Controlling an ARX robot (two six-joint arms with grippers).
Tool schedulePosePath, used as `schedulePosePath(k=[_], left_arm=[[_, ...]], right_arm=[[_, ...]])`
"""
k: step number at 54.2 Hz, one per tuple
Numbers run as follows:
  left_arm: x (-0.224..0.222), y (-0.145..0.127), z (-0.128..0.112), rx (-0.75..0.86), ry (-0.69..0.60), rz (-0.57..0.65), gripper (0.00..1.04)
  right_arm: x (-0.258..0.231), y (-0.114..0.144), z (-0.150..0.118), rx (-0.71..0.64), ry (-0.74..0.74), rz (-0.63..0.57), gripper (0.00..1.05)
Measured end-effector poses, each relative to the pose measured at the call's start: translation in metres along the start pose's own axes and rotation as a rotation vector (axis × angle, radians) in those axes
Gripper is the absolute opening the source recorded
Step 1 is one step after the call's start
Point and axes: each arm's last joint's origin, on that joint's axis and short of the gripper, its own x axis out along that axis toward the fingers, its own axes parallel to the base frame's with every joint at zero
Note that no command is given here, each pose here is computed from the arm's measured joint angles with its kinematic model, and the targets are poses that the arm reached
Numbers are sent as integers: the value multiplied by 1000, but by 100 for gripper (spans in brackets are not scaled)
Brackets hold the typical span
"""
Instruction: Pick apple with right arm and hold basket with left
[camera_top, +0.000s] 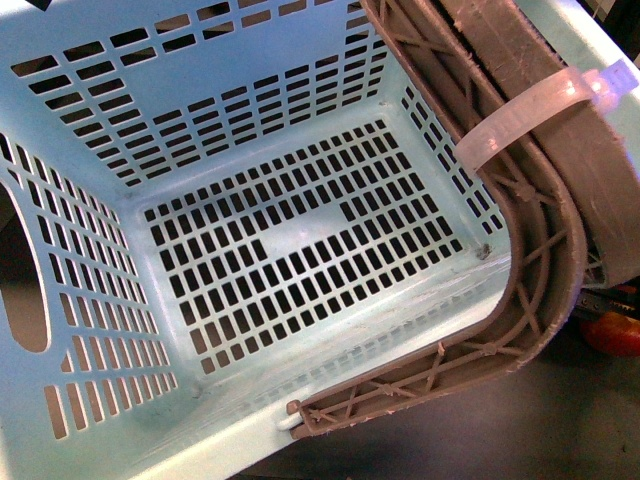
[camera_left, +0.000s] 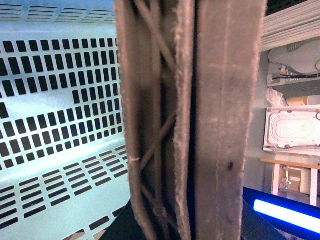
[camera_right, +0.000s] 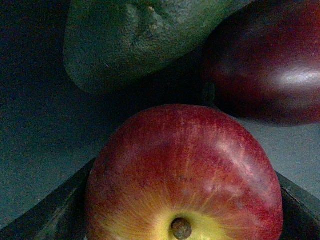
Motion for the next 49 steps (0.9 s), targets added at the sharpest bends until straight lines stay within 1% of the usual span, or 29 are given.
schedulePosePath(k=[2, 11, 17, 23, 33, 42, 45, 49], left_arm=[[0, 0, 0, 0, 0, 0, 17], [0, 0, 0, 0, 0, 0, 17], [0, 0, 0, 0, -1, 0, 17], [0, 0, 0, 0, 0, 0, 17], [0, 0, 0, 0, 0, 0, 17], [0, 0, 0, 0, 0, 0, 17], [0, 0, 0, 0, 0, 0, 17], [0, 0, 0, 0, 0, 0, 17]], right_arm=[[0, 0, 0, -1, 0, 5, 79], [-4, -1, -3, -8, 0, 8, 79], [-20, -5, -8, -17, -22, 25, 79], [-56, -10, 2, -60, -137, 58, 79], [-101, -17, 13, -67, -251, 119, 79], [-171, -28, 33, 0, -461, 153, 79], [-190, -28, 39, 22, -525, 163, 79], [-225, -24, 49, 62, -635, 211, 79]])
